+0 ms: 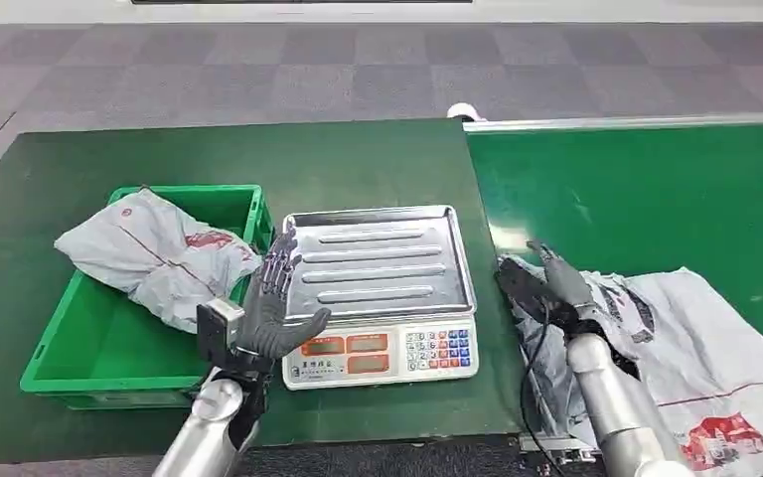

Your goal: Moved the parcel from conveyor to table for the left to box.

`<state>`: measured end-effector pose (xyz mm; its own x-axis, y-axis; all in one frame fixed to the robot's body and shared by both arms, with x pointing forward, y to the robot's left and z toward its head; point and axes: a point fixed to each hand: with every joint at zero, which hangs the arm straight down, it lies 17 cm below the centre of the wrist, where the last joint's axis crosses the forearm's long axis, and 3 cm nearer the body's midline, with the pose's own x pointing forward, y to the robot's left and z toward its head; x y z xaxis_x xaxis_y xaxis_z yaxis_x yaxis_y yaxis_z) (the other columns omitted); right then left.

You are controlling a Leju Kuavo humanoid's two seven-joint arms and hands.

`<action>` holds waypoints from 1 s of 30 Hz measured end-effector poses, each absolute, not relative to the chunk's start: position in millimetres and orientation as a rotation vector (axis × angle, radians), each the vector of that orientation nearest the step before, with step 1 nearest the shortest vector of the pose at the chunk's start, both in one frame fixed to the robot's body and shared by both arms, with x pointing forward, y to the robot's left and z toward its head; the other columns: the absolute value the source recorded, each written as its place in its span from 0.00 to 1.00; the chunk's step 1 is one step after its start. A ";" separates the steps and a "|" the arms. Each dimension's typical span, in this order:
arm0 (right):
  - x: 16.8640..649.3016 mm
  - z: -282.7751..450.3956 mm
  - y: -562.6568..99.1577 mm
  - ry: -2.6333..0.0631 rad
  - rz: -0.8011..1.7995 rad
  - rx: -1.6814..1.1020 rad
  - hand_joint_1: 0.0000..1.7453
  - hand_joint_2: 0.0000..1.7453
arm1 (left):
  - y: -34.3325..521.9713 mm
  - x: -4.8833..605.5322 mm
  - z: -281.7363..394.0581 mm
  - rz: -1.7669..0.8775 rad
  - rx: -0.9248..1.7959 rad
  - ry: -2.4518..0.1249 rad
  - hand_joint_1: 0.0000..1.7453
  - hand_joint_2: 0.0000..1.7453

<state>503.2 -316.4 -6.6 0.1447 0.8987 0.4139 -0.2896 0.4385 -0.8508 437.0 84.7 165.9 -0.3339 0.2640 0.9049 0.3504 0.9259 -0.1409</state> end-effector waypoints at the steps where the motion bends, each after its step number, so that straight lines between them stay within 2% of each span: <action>1: 502.3 -9.1 -319.8 -1.074 0.970 -0.718 0.00 1.00 | 84.7 436.5 164.9 -0.094 -0.446 -1.930 0.00 1.00; 11: 486.8 -27.2 -354.9 -0.843 1.002 -0.927 0.00 1.00 | 86.7 433.9 159.8 -0.086 -0.425 -1.913 0.00 1.00; 22: 439.3 -95.1 -338.3 -0.690 1.110 -0.666 0.00 1.00 | 85.5 435.6 152.7 -0.084 -0.419 -1.893 0.00 1.00; 23: 437.6 -98.0 -338.0 -0.682 1.113 -0.656 1.00 1.00 | 85.3 436.2 152.7 -0.084 -0.418 -1.893 0.00 1.00; 30: 433.6 -108.7 -334.2 -0.662 1.118 -0.578 1.00 1.00 | 84.4 438.9 149.4 -0.088 -0.414 -1.883 0.00 1.00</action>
